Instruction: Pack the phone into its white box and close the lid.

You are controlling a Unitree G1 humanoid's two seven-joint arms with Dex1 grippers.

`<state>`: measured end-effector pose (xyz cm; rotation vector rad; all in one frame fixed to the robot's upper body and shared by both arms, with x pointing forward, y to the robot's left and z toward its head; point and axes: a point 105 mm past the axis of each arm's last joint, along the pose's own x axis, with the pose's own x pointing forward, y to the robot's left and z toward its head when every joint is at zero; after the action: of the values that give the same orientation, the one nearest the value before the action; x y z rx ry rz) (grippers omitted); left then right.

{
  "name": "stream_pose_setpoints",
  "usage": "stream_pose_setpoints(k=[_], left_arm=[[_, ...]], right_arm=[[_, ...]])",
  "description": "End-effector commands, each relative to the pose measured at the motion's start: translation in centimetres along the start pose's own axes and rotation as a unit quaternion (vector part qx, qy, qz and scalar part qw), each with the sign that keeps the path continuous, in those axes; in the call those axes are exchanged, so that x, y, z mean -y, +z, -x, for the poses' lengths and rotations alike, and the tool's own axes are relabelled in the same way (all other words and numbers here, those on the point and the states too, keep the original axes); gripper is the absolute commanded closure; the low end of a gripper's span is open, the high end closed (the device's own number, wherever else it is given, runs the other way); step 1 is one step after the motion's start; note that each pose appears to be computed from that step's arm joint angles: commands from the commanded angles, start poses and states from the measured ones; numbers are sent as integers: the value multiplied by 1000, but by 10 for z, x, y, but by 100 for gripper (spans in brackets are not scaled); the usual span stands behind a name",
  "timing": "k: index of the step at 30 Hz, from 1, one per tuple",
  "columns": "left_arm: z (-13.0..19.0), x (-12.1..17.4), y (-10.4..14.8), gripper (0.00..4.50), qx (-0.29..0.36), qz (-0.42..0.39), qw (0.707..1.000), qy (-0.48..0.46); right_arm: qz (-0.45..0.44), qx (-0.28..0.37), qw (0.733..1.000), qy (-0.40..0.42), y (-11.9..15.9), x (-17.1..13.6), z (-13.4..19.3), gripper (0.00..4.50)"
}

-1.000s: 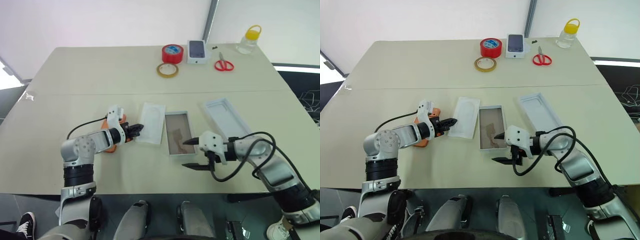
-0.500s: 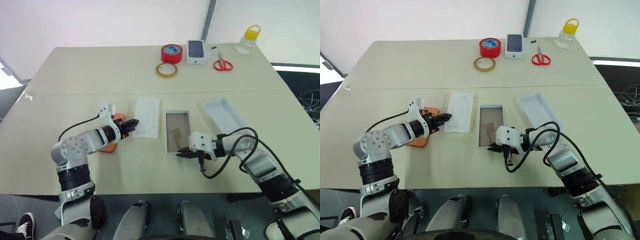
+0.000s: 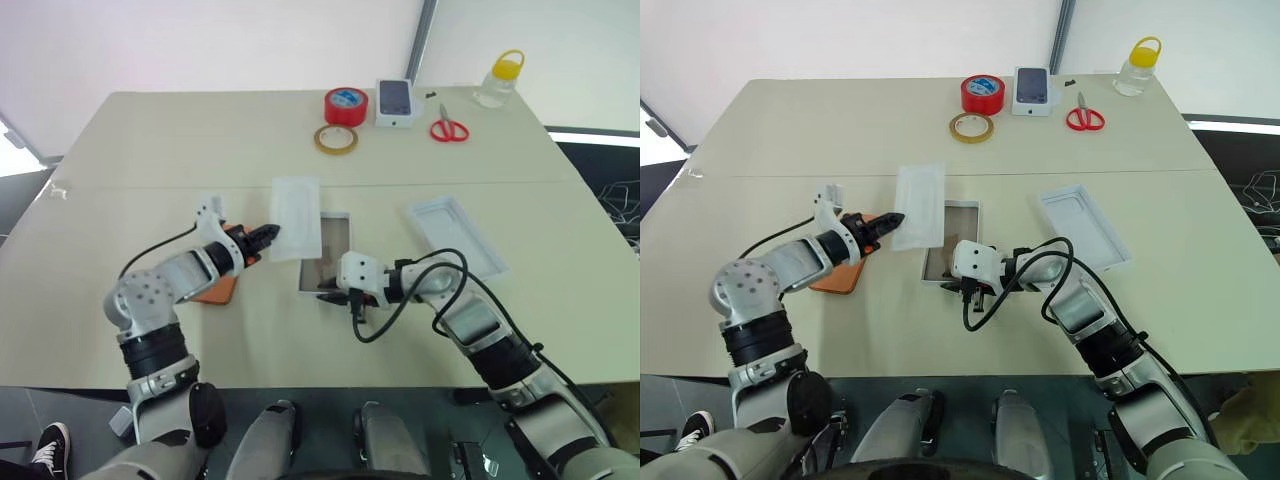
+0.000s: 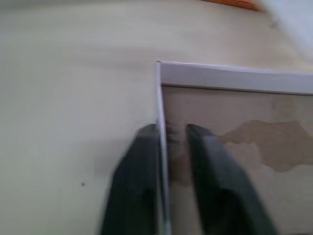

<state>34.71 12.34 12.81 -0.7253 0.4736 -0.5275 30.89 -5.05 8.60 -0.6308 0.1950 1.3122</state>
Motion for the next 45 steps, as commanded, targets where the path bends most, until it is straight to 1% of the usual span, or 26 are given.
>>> stream_pose_setpoints(k=[1,3,4,7,10,12,14,18,25,29,32,36,38,39,42,45], left_arm=[[2,12,4,450,14,-22,1000,-18],[0,14,0,450,12,-22,999,-20],[-1,16,-2,450,9,-24,999,-23],[-4,19,-7,450,1,-32,999,-25],[-6,19,-13,450,-5,-34,999,-25],[-9,20,-17,450,-10,-34,999,-26],[-12,20,-21,450,-15,-33,999,-26],[-17,24,-24,450,-23,-39,999,-27],[-17,20,-27,450,-26,-47,998,-15],[-15,22,-31,450,-32,-37,999,-22],[-14,21,-32,354,-32,-34,999,-21],[-12,18,-30,152,-27,-46,999,-8],[-10,23,-29,48,-27,-40,999,-25],[-8,26,-27,3,-23,-48,998,-31],[-4,37,-20,3,-10,-69,996,-54],[-2,48,-7,3,22,-83,994,-72]], right_arm=[[8,27,999,-22,13,9,11,155],[1,46,999,-14,20,7,19,49],[-4,53,998,-15,23,8,25,5],[-28,55,998,-26,18,11,56,5],[-40,25,998,-42,1,12,77,5],[-36,1,997,-73,-11,20,91,5],[-41,-3,995,-92,-16,25,99,5],[-51,2,990,-129,-18,39,106,5],[-42,-6,989,-140,-25,43,108,5],[-36,0,989,-143,-23,48,106,5],[-30,5,989,-146,-19,52,104,0],[-25,8,988,-149,-18,57,103,0],[-21,14,987,-156,-15,60,102,0],[-24,25,986,-163,-11,64,101,0],[-35,54,983,-173,1,71,97,0],[-44,72,980,-182,8,76,93,0]])
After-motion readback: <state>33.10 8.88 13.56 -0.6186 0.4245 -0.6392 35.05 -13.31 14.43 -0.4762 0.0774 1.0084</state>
